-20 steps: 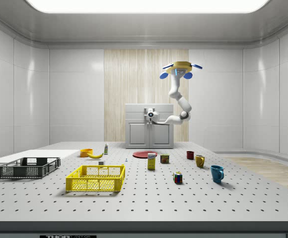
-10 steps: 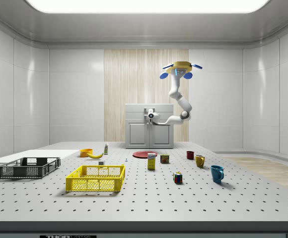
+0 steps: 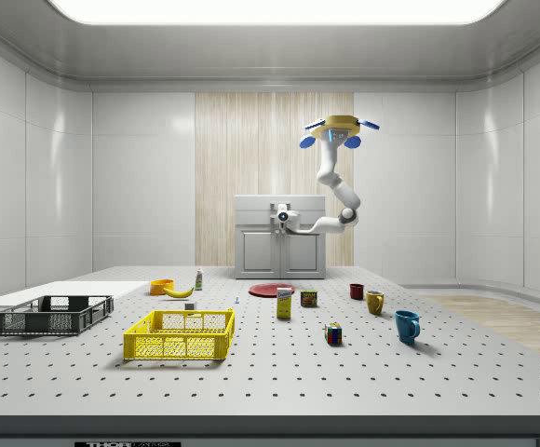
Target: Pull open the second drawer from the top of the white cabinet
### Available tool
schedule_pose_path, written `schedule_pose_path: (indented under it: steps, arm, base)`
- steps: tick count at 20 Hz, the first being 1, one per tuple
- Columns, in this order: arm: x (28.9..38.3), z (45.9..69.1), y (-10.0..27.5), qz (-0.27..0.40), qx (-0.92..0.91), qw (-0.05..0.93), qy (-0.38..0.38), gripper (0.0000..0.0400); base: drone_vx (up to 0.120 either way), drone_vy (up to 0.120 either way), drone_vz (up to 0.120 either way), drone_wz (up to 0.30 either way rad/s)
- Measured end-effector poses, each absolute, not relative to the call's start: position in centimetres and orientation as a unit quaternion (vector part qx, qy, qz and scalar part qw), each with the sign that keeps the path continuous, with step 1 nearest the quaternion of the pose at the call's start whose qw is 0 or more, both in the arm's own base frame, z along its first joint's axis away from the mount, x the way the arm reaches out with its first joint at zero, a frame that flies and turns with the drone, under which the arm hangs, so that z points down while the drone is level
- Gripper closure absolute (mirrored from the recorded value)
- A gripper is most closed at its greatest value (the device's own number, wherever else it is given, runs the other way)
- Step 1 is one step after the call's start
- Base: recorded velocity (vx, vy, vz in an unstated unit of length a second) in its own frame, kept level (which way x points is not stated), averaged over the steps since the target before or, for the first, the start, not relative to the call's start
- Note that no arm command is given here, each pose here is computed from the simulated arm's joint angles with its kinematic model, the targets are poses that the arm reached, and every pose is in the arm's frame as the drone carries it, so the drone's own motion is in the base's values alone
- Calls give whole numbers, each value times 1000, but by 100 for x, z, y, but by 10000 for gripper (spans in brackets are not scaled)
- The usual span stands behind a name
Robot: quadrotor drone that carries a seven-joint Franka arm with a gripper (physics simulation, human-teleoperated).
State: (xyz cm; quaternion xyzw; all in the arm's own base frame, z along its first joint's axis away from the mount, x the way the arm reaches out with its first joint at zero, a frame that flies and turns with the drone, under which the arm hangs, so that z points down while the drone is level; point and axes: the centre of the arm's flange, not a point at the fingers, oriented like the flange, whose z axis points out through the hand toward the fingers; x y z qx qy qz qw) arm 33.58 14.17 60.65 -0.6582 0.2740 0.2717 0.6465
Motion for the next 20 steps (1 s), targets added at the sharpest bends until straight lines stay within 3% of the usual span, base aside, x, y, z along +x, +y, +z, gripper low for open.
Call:
schedule_pose_path:
  steps: [6,8,11,13,14,15,20]
  arm:
    - [3368,6039,1328,270,-657,650,271,270]
    - [3350,6089,1289,270,-661,644,274,220]
    - [3364,6052,1224,266,-659,650,268,260]
    - [3342,6106,1175,277,-658,641,282,219]
    - [3345,6097,1157,276,-658,642,280,227]
    - [3324,6153,1124,286,-656,634,293,178]
    - [3345,6094,984,278,-658,641,282,229]
  base:
    - [0,0,0,0]
    - [0,0,0,0]
    - [0,0,0,0]
    - [0,0,0,0]
    - [0,0,0,0]
    - [0,0,0,0]
    - [0,0,0,0]
